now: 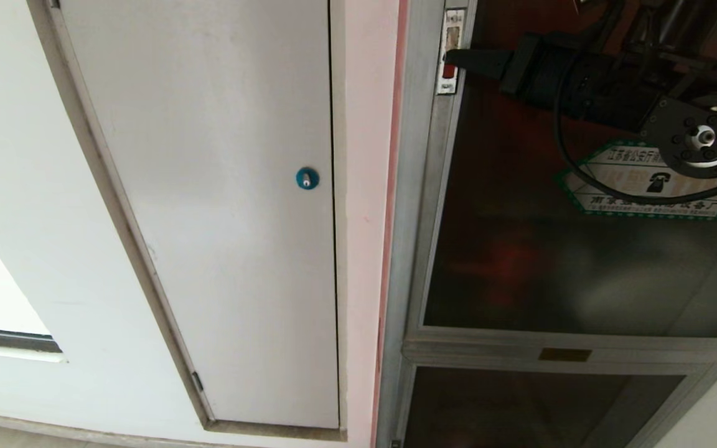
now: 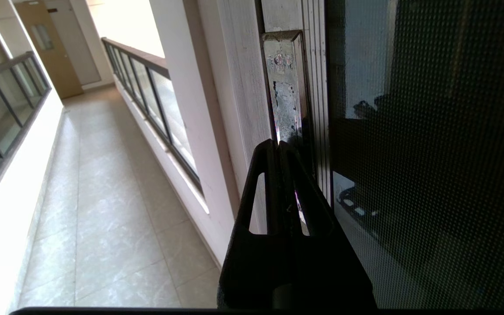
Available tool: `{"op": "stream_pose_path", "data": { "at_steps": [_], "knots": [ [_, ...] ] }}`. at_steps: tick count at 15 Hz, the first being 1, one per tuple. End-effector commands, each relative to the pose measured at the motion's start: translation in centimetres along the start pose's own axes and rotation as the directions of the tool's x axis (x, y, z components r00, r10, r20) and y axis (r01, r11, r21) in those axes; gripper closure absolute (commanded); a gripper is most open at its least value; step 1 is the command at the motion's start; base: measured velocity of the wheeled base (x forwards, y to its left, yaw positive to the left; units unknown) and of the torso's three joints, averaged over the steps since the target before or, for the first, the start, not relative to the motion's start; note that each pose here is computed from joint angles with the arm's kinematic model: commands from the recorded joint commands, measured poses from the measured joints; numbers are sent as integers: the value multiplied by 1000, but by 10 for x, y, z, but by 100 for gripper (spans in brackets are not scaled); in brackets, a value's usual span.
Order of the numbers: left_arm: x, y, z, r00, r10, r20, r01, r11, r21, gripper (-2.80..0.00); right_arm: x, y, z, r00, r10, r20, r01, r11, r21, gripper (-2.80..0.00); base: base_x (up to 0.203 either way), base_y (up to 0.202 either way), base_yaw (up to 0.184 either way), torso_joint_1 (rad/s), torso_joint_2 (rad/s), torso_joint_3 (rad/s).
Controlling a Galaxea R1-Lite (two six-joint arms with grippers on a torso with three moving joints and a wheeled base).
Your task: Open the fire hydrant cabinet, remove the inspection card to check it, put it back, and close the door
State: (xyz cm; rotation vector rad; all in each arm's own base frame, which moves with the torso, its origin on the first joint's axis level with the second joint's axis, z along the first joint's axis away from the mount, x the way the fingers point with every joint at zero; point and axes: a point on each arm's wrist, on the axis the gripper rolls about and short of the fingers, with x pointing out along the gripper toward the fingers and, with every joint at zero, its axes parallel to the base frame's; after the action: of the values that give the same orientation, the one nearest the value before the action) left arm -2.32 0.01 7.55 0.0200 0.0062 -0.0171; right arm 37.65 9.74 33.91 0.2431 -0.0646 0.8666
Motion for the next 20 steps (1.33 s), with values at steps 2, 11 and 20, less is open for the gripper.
{"op": "stream_pose_path", "data": {
  "at_steps": [2, 11, 20],
  "knots": [
    [0, 0, 0, 1000, 0, -1, 0, 1000, 0, 0, 1, -1, -2, 1000, 1, -4, -1, 1000, 4, 0, 0, 0, 0, 0, 0, 0],
    [0, 0, 0, 1000, 0, -1, 0, 1000, 0, 0, -11, 14, 10, 1000, 1, 17, 0, 1000, -20, 0, 0, 0, 0, 0, 0, 0],
    [0, 0, 0, 1000, 0, -1, 0, 1000, 0, 0, -67, 72, 32, 998, 40, 39, -36, 995, -89, 0, 0, 0, 0, 0, 3, 1]
  ]
}}
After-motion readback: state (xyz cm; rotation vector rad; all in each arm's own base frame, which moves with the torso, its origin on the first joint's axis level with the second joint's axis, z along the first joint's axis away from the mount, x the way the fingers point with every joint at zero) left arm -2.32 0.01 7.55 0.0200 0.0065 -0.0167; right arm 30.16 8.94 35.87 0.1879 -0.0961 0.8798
